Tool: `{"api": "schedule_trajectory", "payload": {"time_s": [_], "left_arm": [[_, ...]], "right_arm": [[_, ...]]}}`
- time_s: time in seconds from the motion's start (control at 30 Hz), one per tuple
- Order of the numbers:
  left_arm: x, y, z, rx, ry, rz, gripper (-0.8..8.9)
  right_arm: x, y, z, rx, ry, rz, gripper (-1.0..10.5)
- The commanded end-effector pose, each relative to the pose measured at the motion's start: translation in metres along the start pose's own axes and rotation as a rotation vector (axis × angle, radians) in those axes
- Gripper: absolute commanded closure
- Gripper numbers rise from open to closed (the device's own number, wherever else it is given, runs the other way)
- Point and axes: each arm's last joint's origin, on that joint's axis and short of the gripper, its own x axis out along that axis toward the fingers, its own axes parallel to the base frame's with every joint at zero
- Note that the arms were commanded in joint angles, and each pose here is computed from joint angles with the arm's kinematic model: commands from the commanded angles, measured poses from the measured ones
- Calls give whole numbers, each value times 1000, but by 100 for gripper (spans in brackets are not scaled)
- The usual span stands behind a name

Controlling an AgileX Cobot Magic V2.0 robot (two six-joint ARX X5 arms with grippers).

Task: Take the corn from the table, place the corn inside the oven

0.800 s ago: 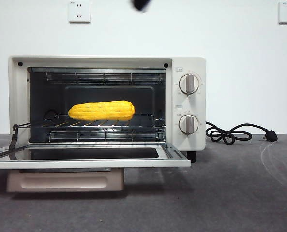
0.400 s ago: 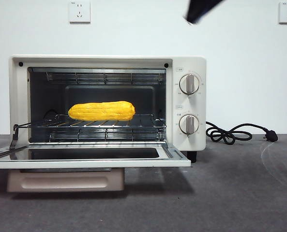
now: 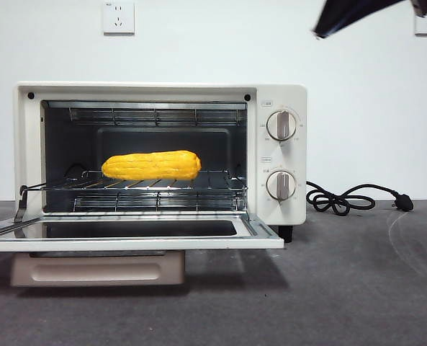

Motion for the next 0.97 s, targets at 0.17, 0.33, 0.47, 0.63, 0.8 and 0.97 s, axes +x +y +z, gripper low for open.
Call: {"api": "schedule_trajectory", "payload": {"time_s": [0.17, 0.33, 0.47, 0.63, 0.8, 0.97], "left_arm": [[36, 43, -2, -187, 154, -31, 822], [59, 62, -8, -252, 257, -47, 822], [72, 69, -12, -263, 335, 17, 822], [84, 68, -15, -232, 406, 93, 822], [93, 63, -18, -204, 455, 104, 822], [100, 60, -20, -198, 486, 82, 822]], "right_arm": [[-4, -9, 0, -19, -12, -20, 959], [-4, -9, 0, -34, -12, -19, 959], [-4, -8, 1, -37, -14, -8, 959], [-4, -8, 1, -40, -15, -6, 959], [-4, -8, 1, -42, -19, -6, 959], [-4, -8, 1, -42, -20, -6, 959]]}}
